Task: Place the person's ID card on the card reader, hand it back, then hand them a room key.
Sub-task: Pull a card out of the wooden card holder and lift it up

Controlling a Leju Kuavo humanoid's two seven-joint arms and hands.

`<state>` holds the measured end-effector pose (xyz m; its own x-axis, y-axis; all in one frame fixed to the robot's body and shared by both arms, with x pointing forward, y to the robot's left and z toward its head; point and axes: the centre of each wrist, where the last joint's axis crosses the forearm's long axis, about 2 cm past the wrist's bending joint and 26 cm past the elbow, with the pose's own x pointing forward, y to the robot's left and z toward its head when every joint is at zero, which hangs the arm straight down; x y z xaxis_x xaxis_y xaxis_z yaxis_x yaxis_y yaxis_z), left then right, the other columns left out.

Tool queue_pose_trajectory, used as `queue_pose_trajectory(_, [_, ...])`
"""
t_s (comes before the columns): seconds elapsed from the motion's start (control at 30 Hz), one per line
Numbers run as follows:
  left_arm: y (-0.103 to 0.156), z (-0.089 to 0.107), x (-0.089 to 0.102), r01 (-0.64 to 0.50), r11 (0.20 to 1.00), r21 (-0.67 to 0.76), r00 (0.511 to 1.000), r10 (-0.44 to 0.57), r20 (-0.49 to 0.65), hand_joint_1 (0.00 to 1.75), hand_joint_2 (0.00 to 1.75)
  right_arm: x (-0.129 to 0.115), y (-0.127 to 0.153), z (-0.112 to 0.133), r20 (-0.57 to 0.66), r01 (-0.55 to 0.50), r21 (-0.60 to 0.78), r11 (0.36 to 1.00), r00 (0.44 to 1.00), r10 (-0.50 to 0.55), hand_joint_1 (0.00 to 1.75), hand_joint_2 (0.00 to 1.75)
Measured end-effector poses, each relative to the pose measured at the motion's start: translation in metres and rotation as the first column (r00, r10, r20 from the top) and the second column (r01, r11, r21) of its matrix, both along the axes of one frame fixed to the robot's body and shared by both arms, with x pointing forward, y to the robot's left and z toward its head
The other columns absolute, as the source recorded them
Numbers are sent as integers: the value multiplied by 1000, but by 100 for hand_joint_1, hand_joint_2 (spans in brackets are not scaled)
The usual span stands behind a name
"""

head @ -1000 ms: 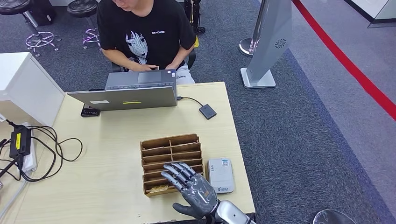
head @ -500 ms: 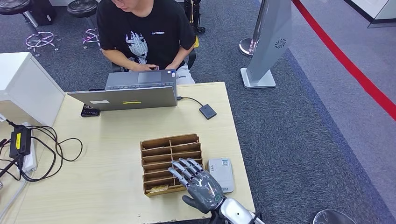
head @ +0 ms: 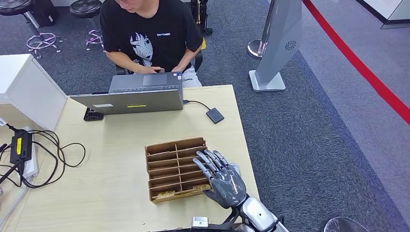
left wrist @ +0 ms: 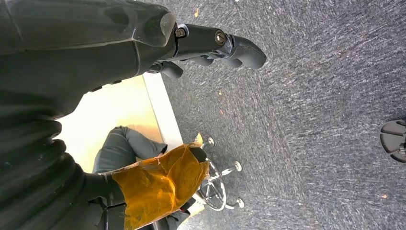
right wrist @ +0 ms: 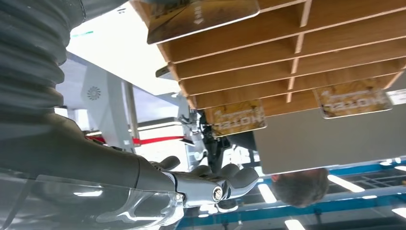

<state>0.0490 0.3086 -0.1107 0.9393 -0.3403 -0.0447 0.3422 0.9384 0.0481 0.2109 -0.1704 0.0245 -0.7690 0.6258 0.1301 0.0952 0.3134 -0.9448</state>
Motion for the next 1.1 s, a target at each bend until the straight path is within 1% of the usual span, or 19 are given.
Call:
queue_pose_trajectory(0.4, [0,0,0,0,1000,0,1000,0,0,0,175,1,-2,1,6,14,-4,1000,1000,-14,0,175])
queue_pose_trajectory(0.53, [0,0,0,0,1000,-1,1000,0,0,0,175,-2,-1,-1,-13,33,-2,999,999,-33,0,175])
queue_pose_trajectory(1.1, [0,0,0,0,1000,0,1000,0,0,0,175,-13,0,-15,-65,-4,-26,1000,998,2,0,175])
